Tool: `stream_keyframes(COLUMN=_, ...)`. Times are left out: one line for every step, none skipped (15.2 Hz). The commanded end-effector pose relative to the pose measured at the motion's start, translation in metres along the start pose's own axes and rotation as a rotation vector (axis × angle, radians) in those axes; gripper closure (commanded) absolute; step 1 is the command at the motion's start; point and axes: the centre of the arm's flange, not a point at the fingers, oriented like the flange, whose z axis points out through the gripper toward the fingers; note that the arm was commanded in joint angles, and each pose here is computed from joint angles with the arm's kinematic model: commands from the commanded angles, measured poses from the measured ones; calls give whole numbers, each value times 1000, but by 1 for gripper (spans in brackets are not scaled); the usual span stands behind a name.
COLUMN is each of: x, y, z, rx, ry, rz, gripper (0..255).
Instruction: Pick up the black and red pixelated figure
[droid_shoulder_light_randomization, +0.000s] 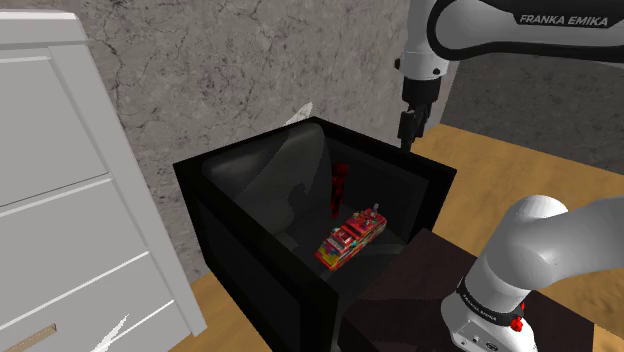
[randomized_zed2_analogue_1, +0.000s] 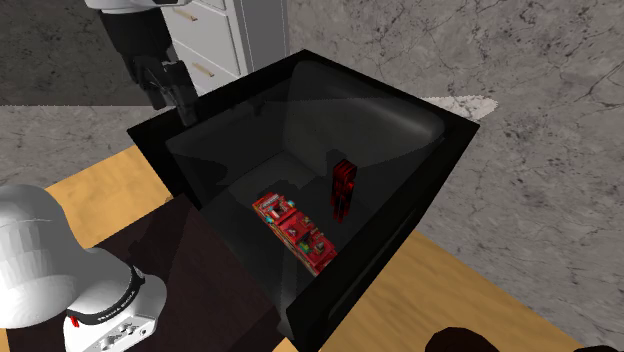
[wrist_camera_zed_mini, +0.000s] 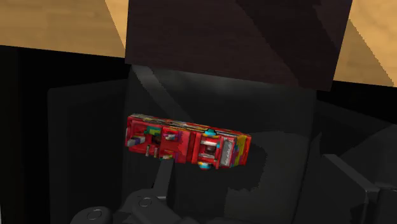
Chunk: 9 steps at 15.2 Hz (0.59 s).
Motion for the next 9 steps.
stream_keyframes(x=0, y=0, z=0, rx=0, ry=0, rz=0, gripper=0)
stream_keyframes(x=9, y=6, z=8, rx=2, ry=2, rz=-4, gripper=0)
stream_keyframes(x=17, y=13, z=15, rx=4, ry=5, rz=-7, gripper=0)
stream_keyframes(x=26, y=19, z=23, rx=6, ry=7, rz=-11, gripper=0)
stream_keyframes(x=35, y=25, z=30, rx=8, ry=10, rz=-15, gripper=0)
stream_keyframes(x=44, y=31, z=37, rx=10, ry=12, rz=-18, gripper=0)
stream_keyframes(x=52, y=38, z=45, rx=12, ry=14, rz=-22, gripper=0)
stream_keyframes(x=61, y=44, z=52, rx=14, ry=17, rz=-26, gripper=0)
stream_keyframes(x=70, y=50, z=60, rx=16, ry=19, rz=-29, gripper=0)
